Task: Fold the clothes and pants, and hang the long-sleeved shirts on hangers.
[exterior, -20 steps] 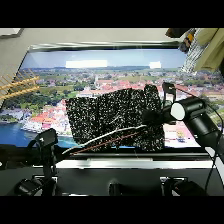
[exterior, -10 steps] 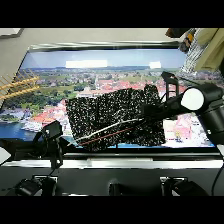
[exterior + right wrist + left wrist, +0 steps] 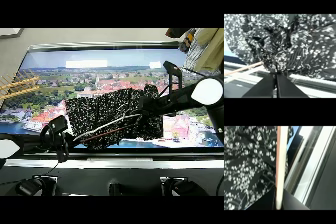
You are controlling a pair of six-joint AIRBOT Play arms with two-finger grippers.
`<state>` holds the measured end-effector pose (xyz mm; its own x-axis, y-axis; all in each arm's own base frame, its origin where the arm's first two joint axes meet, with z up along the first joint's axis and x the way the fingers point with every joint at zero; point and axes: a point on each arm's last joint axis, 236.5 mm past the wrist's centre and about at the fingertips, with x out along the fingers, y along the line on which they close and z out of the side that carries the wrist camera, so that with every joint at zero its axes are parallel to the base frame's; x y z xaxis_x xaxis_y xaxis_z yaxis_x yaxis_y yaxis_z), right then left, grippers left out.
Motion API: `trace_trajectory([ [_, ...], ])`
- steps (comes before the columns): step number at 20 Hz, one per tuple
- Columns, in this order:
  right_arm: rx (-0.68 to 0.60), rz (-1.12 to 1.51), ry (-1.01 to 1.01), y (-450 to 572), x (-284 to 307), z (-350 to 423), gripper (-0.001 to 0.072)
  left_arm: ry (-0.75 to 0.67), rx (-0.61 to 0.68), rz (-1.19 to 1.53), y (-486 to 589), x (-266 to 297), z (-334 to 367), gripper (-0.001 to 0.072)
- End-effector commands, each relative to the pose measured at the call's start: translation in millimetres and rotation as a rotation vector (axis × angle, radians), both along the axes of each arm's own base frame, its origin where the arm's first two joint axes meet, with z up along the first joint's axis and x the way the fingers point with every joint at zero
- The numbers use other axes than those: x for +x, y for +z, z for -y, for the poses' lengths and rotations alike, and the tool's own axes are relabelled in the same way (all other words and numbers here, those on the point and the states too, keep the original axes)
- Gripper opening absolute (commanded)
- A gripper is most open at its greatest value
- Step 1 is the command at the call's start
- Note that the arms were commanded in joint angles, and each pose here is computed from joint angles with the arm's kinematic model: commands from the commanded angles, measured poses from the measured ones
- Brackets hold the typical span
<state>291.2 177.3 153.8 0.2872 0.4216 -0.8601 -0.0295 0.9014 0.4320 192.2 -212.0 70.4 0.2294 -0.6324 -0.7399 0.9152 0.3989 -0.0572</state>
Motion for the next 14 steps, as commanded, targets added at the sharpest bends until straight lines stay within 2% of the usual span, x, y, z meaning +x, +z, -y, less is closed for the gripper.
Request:
trace_trajectory([
  [1,0.046,-0.007,0.014,7.1,-3.9,-9.8,0.0037,-0.027,-0.033,0.002,-1.5,2.9,16.4,0.0029],
  [5,0.049,-0.010,0.016,7.2,-4.7,-10.4,0.0037,-0.061,-0.034,0.003,-10.4,3.3,35.1,0.0029],
  [14,0.051,-0.008,0.022,11.7,-10.9,-9.2,0.0038,0.005,-0.127,0.014,-10.5,25.3,66.8,0.0029],
])
